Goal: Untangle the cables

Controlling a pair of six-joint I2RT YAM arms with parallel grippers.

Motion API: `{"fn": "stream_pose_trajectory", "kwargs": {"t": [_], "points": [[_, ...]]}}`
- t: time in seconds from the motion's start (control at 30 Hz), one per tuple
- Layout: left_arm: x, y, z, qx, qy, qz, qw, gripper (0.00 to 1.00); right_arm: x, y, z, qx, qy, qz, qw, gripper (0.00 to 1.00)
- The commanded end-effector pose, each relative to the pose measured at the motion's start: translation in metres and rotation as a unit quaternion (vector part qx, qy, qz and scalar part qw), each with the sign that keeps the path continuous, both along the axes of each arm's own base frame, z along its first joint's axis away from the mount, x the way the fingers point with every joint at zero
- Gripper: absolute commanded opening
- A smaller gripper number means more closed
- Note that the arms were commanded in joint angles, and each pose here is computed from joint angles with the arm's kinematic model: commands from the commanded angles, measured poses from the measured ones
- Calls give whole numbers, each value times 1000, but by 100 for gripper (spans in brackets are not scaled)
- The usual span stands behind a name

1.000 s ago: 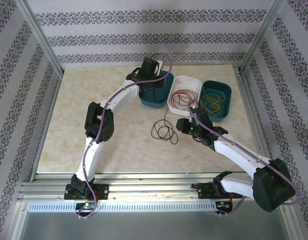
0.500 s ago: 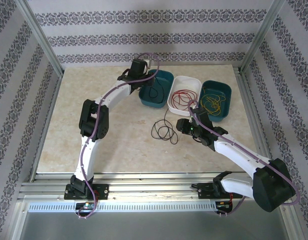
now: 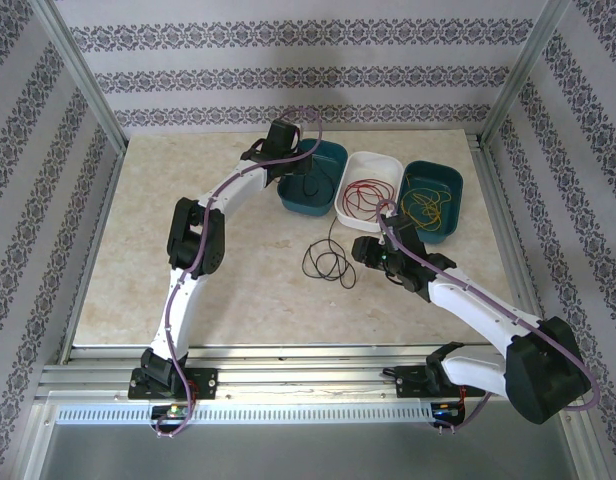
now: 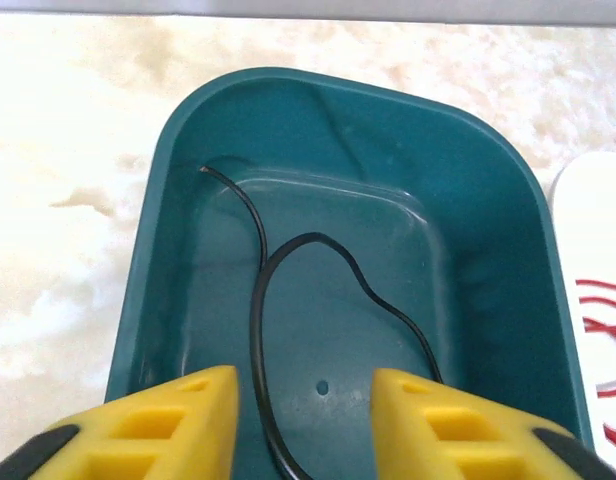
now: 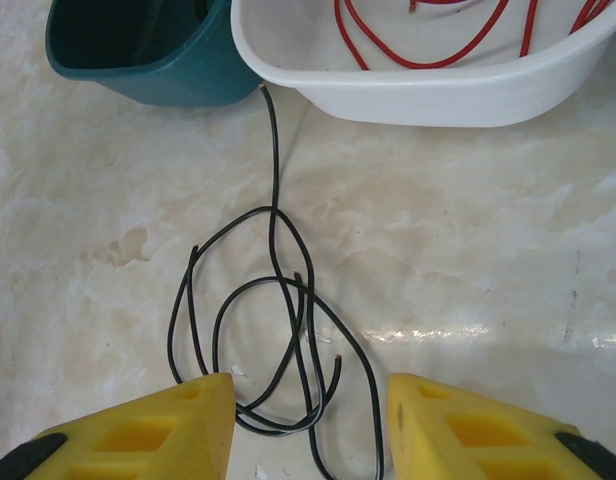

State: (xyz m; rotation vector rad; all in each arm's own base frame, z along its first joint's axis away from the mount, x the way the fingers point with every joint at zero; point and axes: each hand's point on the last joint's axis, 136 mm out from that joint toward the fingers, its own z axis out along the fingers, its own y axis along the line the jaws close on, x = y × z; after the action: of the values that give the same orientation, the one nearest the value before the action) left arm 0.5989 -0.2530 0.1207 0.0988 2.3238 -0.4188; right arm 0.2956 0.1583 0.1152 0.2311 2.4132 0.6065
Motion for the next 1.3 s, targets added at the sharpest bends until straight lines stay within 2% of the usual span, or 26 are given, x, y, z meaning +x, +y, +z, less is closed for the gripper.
{"fn": "stream_pose_trajectory", "kwargs": {"t": [0.0, 0.23, 0.27, 0.53, 0.73, 1.1, 1.27], "points": [[-7, 5, 23, 22, -21, 6, 1000, 58, 5, -5, -2, -6, 0, -14, 1000, 46], [-15, 18, 56, 37, -51, 24, 998, 97, 6, -5, -10, -10, 14, -15, 1000, 48], [-17, 20, 60, 38, -56, 25, 997, 100, 6, -5, -12, -11, 16, -15, 1000, 48], [-44, 30, 77, 44, -73, 38, 996, 100, 7, -4, -19, -17, 27, -13, 999, 52], [-92, 22, 65, 29, -64, 14, 997, 100, 9, -2, -25, -20, 38, -9, 999, 56], [-206, 13, -20, 30, 70, -28, 997, 100, 19, 13, -33, -21, 56, 10, 998, 55], [-246, -13, -43, 22, 119, -76, 990, 87, 22, 20, -37, -21, 61, 17, 998, 55]]}}
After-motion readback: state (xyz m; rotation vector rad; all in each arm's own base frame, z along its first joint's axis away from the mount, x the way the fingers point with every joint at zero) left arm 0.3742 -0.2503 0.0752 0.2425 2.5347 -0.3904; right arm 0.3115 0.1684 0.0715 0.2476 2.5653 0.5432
